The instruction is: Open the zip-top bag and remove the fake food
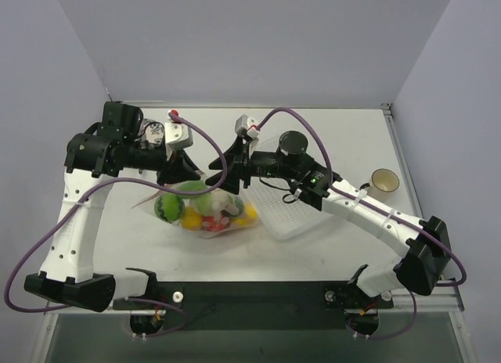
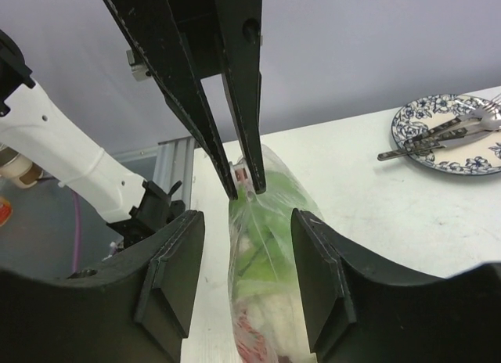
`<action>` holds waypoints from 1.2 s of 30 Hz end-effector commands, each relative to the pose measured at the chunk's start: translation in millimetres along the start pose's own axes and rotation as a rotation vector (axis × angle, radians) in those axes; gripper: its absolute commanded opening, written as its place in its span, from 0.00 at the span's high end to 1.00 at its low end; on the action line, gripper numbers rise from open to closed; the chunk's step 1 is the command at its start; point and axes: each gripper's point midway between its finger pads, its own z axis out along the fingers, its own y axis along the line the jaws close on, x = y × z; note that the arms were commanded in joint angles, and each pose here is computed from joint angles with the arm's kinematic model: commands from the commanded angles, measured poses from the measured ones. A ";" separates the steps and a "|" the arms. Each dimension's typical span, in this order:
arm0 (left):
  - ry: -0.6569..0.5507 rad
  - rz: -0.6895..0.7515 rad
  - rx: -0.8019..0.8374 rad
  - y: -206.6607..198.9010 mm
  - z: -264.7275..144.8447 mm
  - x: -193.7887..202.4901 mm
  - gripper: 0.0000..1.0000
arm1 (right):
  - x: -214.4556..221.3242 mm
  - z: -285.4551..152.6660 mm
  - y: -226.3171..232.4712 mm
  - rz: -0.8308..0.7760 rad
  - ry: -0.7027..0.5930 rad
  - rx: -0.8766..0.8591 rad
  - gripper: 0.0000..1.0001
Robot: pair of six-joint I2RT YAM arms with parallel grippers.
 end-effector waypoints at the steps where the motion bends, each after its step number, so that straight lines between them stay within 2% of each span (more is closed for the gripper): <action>1: -0.031 0.035 0.013 -8.7 -4.0 -11.9 1.00 | -9.0 6.9 18.2 -0.078 -0.006 -0.095 0.51; 2: -0.031 0.031 0.018 -9.7 -3.3 -12.2 1.00 | -4.8 7.8 17.3 -0.084 0.009 -0.089 0.45; 5: -0.028 0.033 0.030 -12.7 -2.1 -14.5 1.00 | 3.0 11.3 8.7 -0.131 0.032 -0.044 0.42; 10: -0.019 0.041 0.041 -19.3 -2.1 -17.1 1.00 | 5.8 16.3 0.9 -0.167 0.054 -0.036 0.41; 13: -0.012 0.046 0.046 -20.7 -0.3 -16.8 1.00 | 5.2 22.2 1.8 -0.161 0.061 -0.063 0.44; 16: -0.002 0.046 0.049 -21.7 0.7 -15.2 1.00 | 8.2 25.0 1.0 -0.149 0.070 -0.085 0.62; 17: 0.001 0.047 0.053 -23.3 0.4 -14.5 1.00 | 7.6 24.4 0.2 -0.147 0.070 -0.088 0.77; 20: 0.012 0.047 0.053 -22.9 0.9 -11.5 1.00 | 7.6 20.3 -2.7 -0.142 0.074 -0.086 1.00; 30: 0.022 0.045 0.030 -13.8 5.0 -7.2 0.99 | 0.0 -1.0 -9.7 -0.146 0.060 -0.058 1.00; 36: 0.068 0.045 -0.014 -4.7 6.4 7.3 0.91 | -14.1 -12.2 -8.2 -0.169 0.033 -0.039 1.00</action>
